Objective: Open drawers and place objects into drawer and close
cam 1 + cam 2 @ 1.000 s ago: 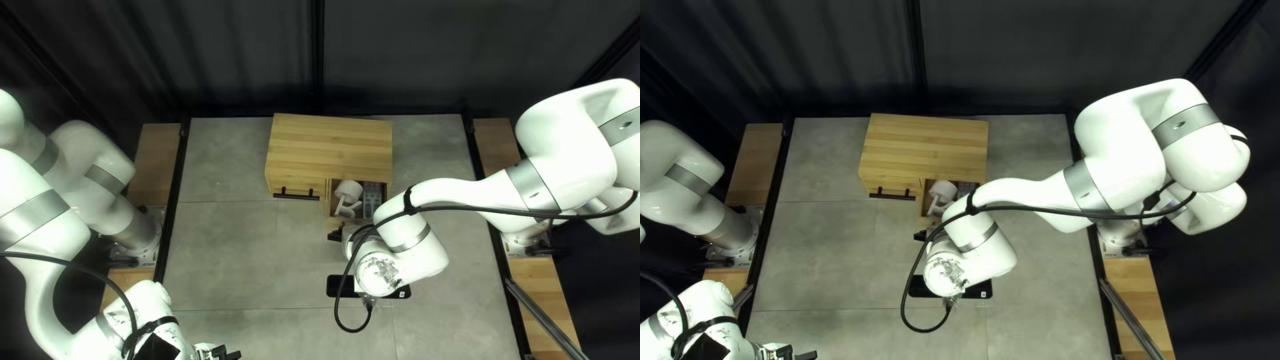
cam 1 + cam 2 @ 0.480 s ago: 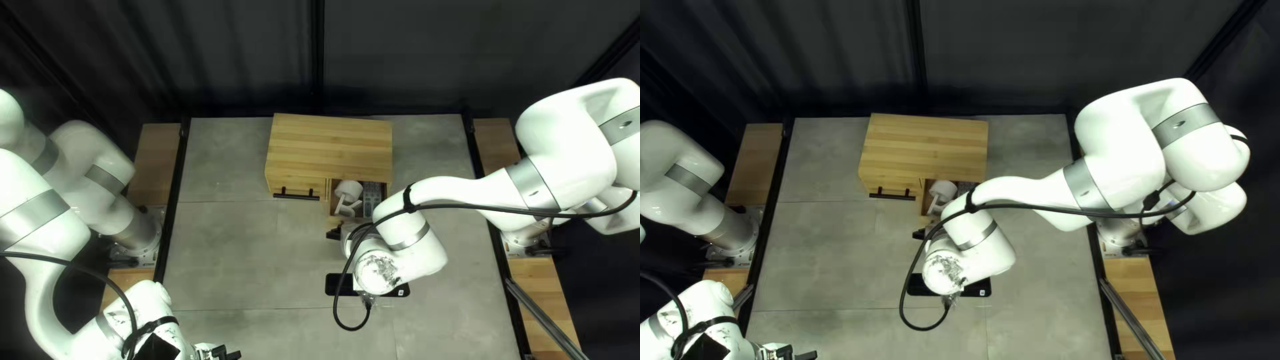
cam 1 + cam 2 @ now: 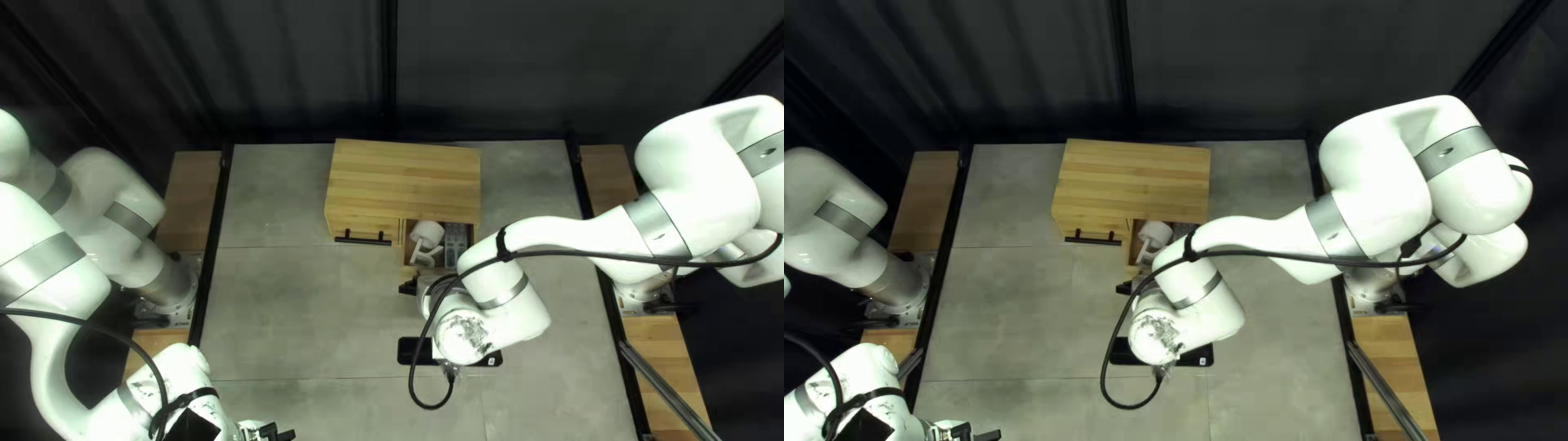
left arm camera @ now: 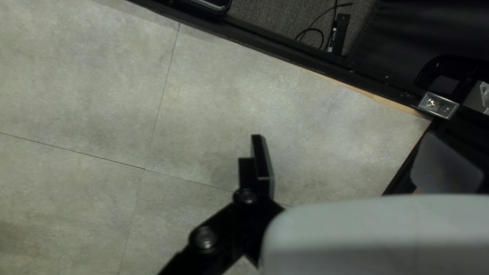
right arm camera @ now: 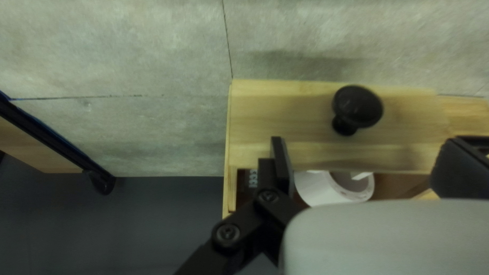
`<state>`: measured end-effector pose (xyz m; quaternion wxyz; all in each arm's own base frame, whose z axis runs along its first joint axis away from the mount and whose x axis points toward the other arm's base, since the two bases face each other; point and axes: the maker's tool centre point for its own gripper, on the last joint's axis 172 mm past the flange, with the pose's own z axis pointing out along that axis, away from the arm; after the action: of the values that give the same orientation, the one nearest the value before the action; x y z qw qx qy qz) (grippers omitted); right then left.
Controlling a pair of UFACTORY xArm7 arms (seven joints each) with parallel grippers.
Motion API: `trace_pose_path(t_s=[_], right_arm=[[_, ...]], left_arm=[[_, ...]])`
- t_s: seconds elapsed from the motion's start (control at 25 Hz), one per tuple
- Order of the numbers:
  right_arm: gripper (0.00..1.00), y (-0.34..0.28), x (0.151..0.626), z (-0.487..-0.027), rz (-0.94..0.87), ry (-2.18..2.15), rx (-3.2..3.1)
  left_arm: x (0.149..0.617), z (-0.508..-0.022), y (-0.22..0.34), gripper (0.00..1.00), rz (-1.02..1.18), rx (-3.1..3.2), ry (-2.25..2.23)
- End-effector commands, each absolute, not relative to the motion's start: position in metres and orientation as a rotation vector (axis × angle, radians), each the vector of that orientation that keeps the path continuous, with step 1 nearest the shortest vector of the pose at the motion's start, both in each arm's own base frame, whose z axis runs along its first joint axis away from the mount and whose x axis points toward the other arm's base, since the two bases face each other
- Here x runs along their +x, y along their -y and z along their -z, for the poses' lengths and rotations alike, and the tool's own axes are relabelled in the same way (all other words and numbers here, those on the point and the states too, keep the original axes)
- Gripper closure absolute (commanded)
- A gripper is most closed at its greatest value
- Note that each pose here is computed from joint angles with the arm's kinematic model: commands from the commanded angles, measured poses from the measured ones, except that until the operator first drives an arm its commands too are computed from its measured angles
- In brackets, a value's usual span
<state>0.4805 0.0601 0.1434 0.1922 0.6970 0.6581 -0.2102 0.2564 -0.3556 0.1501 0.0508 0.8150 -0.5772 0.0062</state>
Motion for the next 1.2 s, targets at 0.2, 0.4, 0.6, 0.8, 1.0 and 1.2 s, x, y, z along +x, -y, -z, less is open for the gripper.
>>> trace_pose_path(t_s=[0.2,0.4,0.6,0.8,1.0,1.2], right_arm=[[0.00,-0.062,0.482,-0.130,0.567,-1.855,1.970],[0.00,-0.055,0.483,-0.124,0.566,-1.854,1.970],[0.00,-0.047,0.482,-0.127,0.571,-1.849,1.962],[0.00,-0.042,0.481,-0.128,0.577,-1.845,1.956],[0.00,-0.039,0.481,-0.129,0.582,-1.844,1.952],[0.00,-0.036,0.480,-0.130,0.587,-1.844,1.947]], left_arm=[[0.256,-0.150,0.356,0.00,-0.019,2.481,1.757],[0.256,-0.150,0.356,0.00,-0.019,2.481,1.757],[0.256,-0.150,0.356,0.00,-0.019,2.481,1.757],[0.256,-0.150,0.356,0.00,-0.019,2.481,1.757],[0.256,-0.150,0.356,0.00,-0.019,2.481,1.757],[0.256,-0.150,0.356,0.00,-0.019,2.481,1.757]])
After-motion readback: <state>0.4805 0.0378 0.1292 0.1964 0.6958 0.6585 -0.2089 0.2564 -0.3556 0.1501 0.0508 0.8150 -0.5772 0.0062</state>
